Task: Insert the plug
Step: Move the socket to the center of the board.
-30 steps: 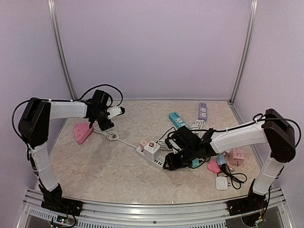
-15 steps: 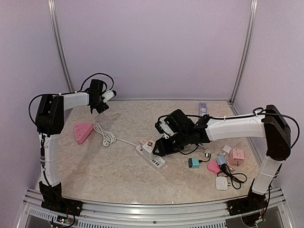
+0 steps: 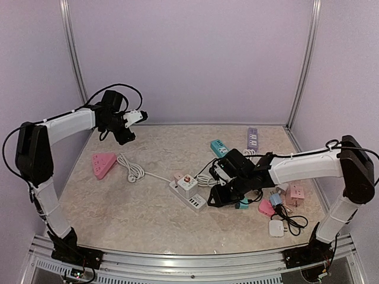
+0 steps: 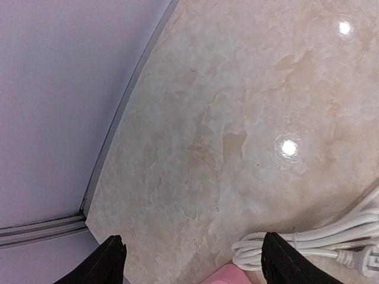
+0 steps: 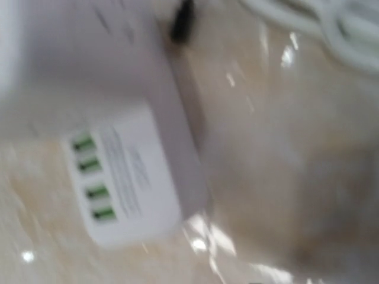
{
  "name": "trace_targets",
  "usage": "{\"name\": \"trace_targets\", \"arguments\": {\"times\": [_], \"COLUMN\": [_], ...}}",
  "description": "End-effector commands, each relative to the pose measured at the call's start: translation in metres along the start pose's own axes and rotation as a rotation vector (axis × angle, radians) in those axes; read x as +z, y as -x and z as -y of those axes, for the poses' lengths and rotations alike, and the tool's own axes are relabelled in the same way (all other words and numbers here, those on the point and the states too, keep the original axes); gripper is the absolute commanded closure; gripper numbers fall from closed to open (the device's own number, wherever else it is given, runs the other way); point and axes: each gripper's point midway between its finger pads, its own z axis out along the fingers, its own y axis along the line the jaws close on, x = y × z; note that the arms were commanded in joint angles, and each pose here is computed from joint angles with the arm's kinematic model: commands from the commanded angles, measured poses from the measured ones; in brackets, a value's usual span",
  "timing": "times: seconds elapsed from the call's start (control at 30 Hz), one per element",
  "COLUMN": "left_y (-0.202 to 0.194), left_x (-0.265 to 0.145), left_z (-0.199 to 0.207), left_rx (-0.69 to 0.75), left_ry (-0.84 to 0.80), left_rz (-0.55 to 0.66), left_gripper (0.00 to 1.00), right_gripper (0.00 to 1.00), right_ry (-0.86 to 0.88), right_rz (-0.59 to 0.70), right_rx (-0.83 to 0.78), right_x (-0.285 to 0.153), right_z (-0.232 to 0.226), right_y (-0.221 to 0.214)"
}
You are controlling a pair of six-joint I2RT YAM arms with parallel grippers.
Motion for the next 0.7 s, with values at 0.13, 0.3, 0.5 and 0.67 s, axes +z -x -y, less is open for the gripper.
{"name": "trace_targets", "arguments": {"times": [0.13,0.3,0.5,0.67], "left_y": [-0.034,-0.066,-0.077,-0.074], "left_x": [-0.052,-0.040,-0.009,0.041], "left_z": [0.103,0.151,0.143,0.101], "left_rx": [0.022,0.090,0.053,-0.002], "left_ry": [-0.302,-0.340,-0.250,-0.107], "left_rz": [-0.062,-0.137,-0.181,-0.217], "left_gripper": [0.25,0.28,0.30,0.36], "right_gripper": [0.69,0.74,0.76,0.78], "right_ry": [0.084,0.122,0.149,0.091], "right_rz": [-0.002,-0.025,-0.010,0.008], "right_rx": [0.102,0.114,0.098,0.079], "right_x": [0.012,0.037,0.057,0.080], "right_z": [-0.006,-0.011,-0.020,-0.017], "right_y": [-0.024,-0.030,-0.015,0.008]}}
